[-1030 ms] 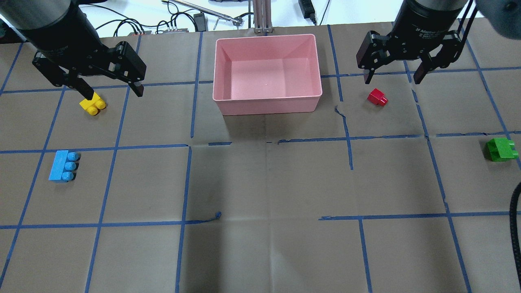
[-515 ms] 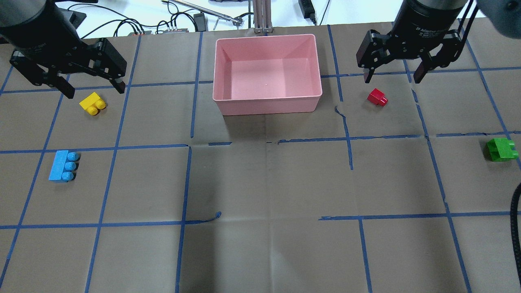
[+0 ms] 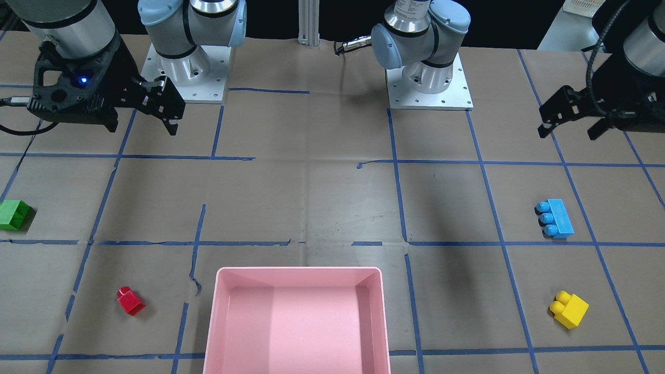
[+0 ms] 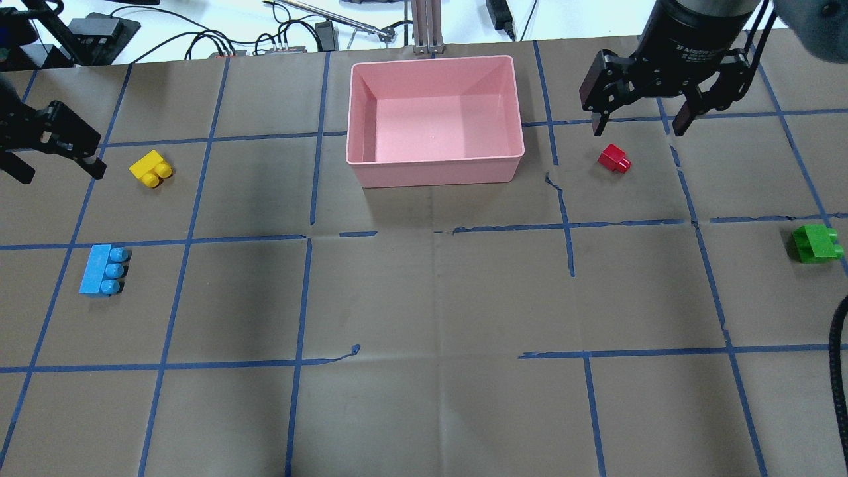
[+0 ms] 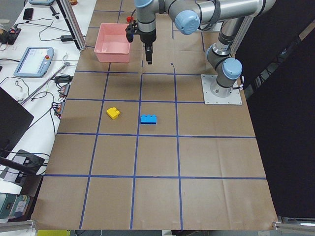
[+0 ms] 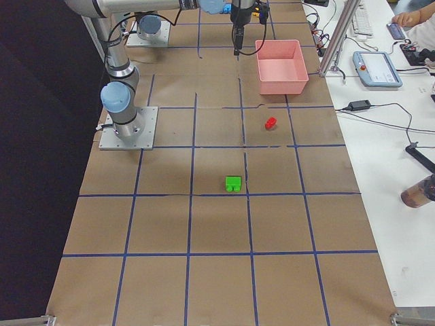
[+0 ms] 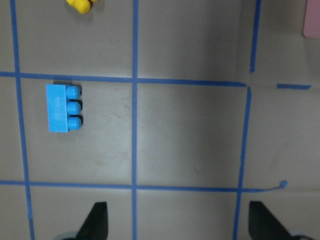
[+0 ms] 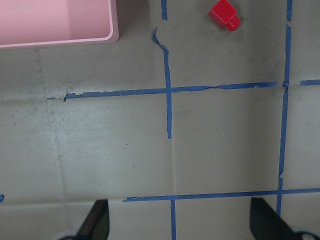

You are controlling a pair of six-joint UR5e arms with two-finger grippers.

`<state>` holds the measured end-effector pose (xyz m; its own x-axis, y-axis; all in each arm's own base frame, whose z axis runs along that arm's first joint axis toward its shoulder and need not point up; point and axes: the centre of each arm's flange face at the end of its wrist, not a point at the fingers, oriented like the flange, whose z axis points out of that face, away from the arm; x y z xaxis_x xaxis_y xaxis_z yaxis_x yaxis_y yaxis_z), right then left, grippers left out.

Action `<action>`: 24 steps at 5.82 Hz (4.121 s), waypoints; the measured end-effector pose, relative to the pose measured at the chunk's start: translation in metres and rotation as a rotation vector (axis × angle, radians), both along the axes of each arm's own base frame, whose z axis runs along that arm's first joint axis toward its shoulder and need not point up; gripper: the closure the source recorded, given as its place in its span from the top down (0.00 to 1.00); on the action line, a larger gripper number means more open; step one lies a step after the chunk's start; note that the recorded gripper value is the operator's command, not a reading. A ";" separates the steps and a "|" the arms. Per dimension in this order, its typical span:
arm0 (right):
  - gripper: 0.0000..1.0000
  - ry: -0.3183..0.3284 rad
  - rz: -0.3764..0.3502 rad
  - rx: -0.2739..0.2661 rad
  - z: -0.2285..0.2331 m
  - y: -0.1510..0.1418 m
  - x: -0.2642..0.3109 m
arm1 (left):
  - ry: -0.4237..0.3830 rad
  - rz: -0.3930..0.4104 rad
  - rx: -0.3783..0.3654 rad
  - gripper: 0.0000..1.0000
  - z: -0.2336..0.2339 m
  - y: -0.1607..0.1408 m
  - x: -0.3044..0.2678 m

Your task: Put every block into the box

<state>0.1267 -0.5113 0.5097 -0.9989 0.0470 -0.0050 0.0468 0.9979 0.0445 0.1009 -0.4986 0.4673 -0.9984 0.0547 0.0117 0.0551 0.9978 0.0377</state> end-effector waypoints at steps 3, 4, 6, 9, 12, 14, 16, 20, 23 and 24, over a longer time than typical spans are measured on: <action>1.00 -0.007 0.084 0.000 -0.003 -0.014 -0.074 | 0.024 -0.066 0.022 0.97 -0.127 -0.010 0.092; 1.00 -0.015 0.126 0.005 -0.007 -0.017 -0.125 | 0.039 -0.066 0.041 0.96 -0.155 -0.015 0.104; 1.00 0.005 0.172 0.006 -0.023 -0.011 -0.238 | 0.044 -0.130 0.041 0.97 -0.204 -0.030 0.127; 1.00 0.044 0.006 0.005 -0.082 0.006 -0.412 | 0.026 -0.142 0.057 0.98 -0.278 -0.030 0.148; 0.99 -0.006 -0.113 0.067 -0.198 -0.024 -0.469 | -0.018 -0.142 0.081 0.10 -0.304 -0.028 0.154; 0.99 -0.022 -0.178 0.086 -0.282 -0.024 -0.466 | -0.031 -0.145 0.074 0.05 -0.296 -0.029 0.155; 0.99 -0.014 -0.208 0.078 -0.325 -0.009 -0.447 | -0.042 -0.167 0.053 0.05 -0.275 -0.037 0.148; 0.63 -0.007 -0.166 0.076 -0.334 -0.005 -0.443 | -0.020 -0.445 0.012 0.05 -0.162 -0.101 -0.028; 0.39 -0.011 -0.146 0.080 -0.332 -0.005 -0.443 | -0.045 -0.615 -0.092 0.05 -0.113 -0.141 -0.216; 0.39 -0.001 -0.128 0.065 -0.323 -0.010 -0.443 | -0.051 -0.645 -0.125 0.06 -0.104 -0.153 -0.263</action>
